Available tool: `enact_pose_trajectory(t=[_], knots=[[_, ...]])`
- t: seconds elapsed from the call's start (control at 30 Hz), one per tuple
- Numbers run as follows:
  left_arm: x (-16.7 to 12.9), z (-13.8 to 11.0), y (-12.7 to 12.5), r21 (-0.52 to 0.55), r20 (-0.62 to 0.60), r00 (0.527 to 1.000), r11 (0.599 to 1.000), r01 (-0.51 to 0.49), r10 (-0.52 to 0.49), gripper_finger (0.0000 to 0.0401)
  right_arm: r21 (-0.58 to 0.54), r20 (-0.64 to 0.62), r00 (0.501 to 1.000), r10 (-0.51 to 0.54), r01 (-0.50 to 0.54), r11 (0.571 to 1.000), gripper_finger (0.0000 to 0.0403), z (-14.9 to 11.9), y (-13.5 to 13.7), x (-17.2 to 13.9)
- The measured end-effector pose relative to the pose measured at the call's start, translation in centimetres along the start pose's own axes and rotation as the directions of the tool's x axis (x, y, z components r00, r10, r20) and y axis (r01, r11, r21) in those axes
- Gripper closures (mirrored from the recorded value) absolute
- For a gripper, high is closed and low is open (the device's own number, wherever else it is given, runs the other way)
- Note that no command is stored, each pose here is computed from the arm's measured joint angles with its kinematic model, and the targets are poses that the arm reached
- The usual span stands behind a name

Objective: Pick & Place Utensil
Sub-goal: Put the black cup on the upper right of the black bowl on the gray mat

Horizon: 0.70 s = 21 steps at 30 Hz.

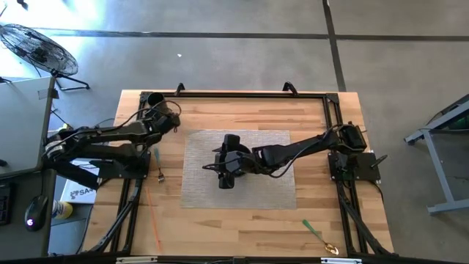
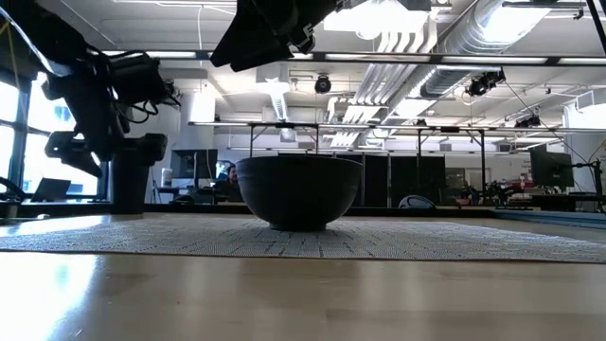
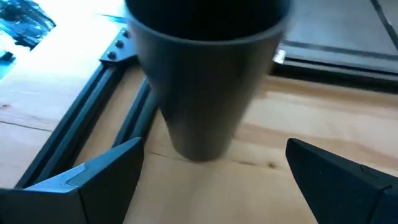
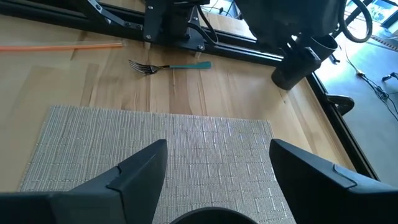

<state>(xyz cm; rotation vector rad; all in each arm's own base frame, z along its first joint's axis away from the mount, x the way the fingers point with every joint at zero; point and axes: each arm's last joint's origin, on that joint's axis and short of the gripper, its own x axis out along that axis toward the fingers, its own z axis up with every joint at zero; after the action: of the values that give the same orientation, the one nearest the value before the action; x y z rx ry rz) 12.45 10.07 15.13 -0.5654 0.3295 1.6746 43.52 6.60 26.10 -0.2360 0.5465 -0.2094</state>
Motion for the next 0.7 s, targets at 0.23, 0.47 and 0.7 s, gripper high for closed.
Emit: enact_pose_trajectory(t=[0.23,0.47,0.7], knots=[[1.4,-0.8,0.8,-0.039,0.029,0.999,0.999,-0.014,0.015,0.0013,0.000,0.000,1.000,0.001,-0.001,1.000,0.0125,0.0,0.0,0.0],[2.4,-1.5,0.0,-0.005,0.090,0.995,1.000,-0.030,0.030,0.0013,0.000,0.000,1.000,0.001,-0.001,1.000,0.0125,0.0,0.0,0.0],[3.7,-1.9,-0.7,-0.046,0.144,0.987,0.997,-0.069,0.075,0.0013,0.000,0.000,1.000,0.003,-0.003,1.000,0.0125,0.0,0.0,0.0]])
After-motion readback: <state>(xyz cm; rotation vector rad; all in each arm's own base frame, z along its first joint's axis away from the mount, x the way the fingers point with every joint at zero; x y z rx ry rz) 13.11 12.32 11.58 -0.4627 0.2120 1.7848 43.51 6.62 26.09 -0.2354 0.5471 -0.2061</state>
